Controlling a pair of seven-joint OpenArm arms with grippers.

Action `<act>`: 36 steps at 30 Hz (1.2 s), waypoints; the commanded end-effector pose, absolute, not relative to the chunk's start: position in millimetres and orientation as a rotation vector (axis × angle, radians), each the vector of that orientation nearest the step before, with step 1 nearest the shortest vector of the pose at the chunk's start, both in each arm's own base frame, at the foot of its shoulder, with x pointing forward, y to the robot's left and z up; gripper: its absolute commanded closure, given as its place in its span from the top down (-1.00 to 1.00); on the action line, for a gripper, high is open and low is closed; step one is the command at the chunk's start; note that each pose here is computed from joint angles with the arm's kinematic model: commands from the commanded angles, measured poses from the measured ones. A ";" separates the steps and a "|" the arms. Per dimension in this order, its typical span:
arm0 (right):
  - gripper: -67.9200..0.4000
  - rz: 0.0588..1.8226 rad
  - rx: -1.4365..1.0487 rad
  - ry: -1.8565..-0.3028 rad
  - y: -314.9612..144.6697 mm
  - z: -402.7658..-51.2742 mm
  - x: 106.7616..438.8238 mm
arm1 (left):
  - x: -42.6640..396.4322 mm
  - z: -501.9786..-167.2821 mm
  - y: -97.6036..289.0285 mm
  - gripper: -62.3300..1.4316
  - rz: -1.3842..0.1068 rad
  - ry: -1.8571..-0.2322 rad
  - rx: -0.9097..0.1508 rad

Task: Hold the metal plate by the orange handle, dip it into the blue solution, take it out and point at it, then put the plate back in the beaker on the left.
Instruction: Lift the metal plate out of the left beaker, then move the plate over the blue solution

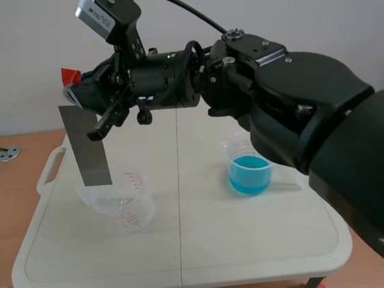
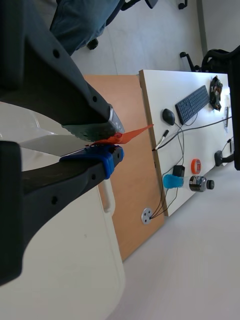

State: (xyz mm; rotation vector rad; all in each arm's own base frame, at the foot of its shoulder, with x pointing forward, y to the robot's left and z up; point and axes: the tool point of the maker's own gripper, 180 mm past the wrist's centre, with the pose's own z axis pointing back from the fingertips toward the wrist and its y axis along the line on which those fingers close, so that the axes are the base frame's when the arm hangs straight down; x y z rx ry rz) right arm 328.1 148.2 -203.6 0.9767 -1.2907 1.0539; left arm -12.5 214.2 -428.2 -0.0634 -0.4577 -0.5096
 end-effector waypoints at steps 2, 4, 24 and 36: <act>-0.95 1.080 1.003 -1.348 147.1 -182.7 322.3 | -9.6 -424.9 209.5 -0.90 -0.502 -0.477 -0.074; -0.95 1.097 1.001 -1.369 144.2 -176.6 317.2 | -7.7 -425.0 209.6 -0.90 -0.502 -0.480 -0.073; -0.95 1.108 0.938 -1.551 88.0 -100.7 314.8 | 7.5 -426.7 211.5 -0.90 -0.537 -0.503 -0.050; -0.95 0.996 0.835 -1.505 30.2 -95.7 343.2 | 81.7 -391.0 230.6 -0.90 -0.538 -0.653 0.042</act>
